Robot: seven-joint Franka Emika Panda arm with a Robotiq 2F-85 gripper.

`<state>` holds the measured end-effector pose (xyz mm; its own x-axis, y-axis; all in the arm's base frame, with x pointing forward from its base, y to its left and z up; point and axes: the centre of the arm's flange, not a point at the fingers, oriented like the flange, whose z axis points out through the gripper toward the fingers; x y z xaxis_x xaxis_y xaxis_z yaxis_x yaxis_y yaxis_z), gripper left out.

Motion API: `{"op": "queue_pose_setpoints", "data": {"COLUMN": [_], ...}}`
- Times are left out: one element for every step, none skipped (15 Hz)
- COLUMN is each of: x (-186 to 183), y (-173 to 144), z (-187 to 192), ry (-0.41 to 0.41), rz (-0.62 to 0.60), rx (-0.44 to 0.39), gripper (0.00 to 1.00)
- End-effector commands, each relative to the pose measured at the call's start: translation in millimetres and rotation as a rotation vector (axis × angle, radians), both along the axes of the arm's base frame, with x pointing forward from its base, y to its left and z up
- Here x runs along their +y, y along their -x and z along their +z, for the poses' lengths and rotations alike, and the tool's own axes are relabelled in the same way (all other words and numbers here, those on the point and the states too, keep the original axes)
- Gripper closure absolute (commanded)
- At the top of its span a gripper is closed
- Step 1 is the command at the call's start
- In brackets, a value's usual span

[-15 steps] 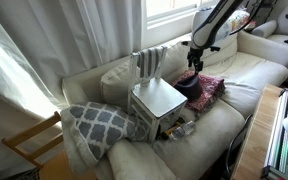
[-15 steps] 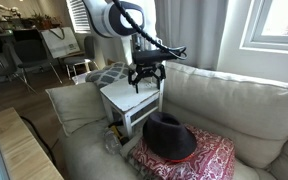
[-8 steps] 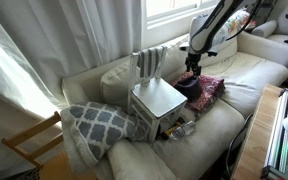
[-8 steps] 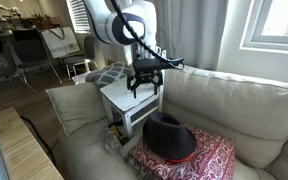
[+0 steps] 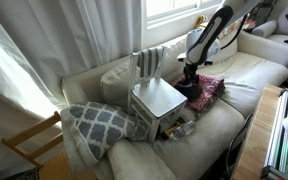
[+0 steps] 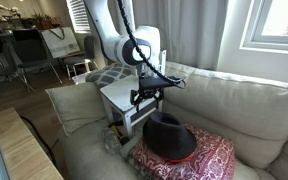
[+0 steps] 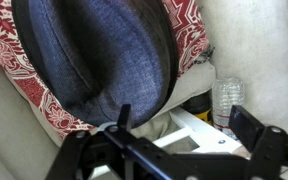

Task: Lift the black and red hats, hang the red hat on the chair and put the black hat on the chair seat

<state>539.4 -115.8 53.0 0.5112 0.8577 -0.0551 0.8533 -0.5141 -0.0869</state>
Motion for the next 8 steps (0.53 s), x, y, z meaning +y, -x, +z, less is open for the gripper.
{"op": "queue_pose_setpoints", "data": {"x": [-16.1, -19.0, -22.2, -24.9, -27.2, -28.5, -29.8, -30.9], "y": [-13.3, -14.4, -16.0, -16.7, -18.0, -19.1, -19.9, -20.8], "z": [-29.3, -34.6, -38.8, -44.1, -48.6, -52.9, -58.2, -61.8], "ry": [0.009, 0.015, 0.021, 0.017, 0.016, 0.012, 0.013, 0.009], "rz": [0.017, 0.011, 0.009, 0.009, 0.005, 0.004, 0.0, -0.002], "rx": [-0.018, -0.016, -0.016, -0.013, -0.014, -0.014, -0.014, -0.014], "gripper": [0.0, 0.0, 0.0, 0.0, 0.0, 0.0, 0.0, 0.0]}}
